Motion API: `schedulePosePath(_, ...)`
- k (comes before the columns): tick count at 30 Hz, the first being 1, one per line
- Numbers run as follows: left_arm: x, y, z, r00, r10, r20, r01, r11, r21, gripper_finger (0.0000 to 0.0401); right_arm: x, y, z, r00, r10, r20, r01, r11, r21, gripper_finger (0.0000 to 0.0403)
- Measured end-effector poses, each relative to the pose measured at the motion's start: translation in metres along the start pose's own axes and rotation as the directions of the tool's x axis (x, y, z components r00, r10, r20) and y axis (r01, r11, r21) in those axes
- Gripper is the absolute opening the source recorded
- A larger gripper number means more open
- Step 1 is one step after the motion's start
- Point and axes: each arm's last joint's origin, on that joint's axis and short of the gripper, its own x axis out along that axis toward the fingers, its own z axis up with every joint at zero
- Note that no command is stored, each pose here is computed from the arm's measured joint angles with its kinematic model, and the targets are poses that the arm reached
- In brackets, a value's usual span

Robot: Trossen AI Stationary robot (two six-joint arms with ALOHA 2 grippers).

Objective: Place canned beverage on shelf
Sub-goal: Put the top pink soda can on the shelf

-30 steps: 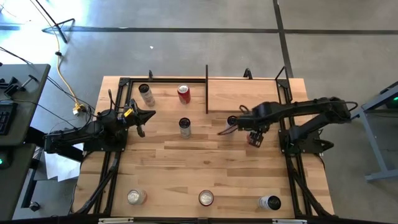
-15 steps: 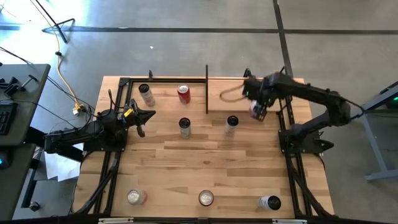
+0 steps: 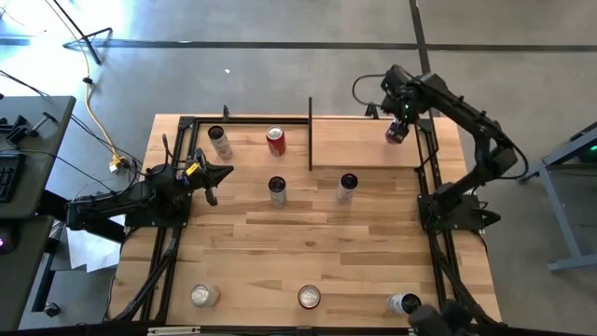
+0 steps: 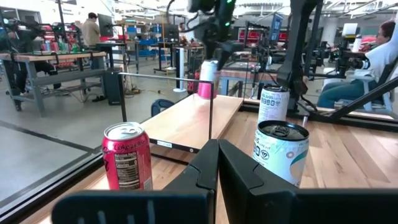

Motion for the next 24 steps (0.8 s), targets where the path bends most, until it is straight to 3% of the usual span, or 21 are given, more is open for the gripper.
schedulePosePath(7,0.000,0.000,0.000,1.000,0.000,0.000,0.000,1.000,0.000,0.0003,0.022,-0.022,0.007,0.998,-0.037,-0.058,0.036,0.999,-0.010,0.0250)
schedulePosePath(16,0.000,0.000,0.000,1.000,0.000,0.000,0.000,1.000,0.000,0.0003,0.002,-0.030,0.013,1.000,-0.020,0.002,0.020,1.000,-0.008,0.0254)
schedulePosePath(24,0.000,0.000,0.000,1.000,0.000,0.000,0.000,1.000,0.000,0.0003,0.010,-0.026,0.011,0.999,0.019,-0.028,-0.019,1.000,-0.013,0.0259)
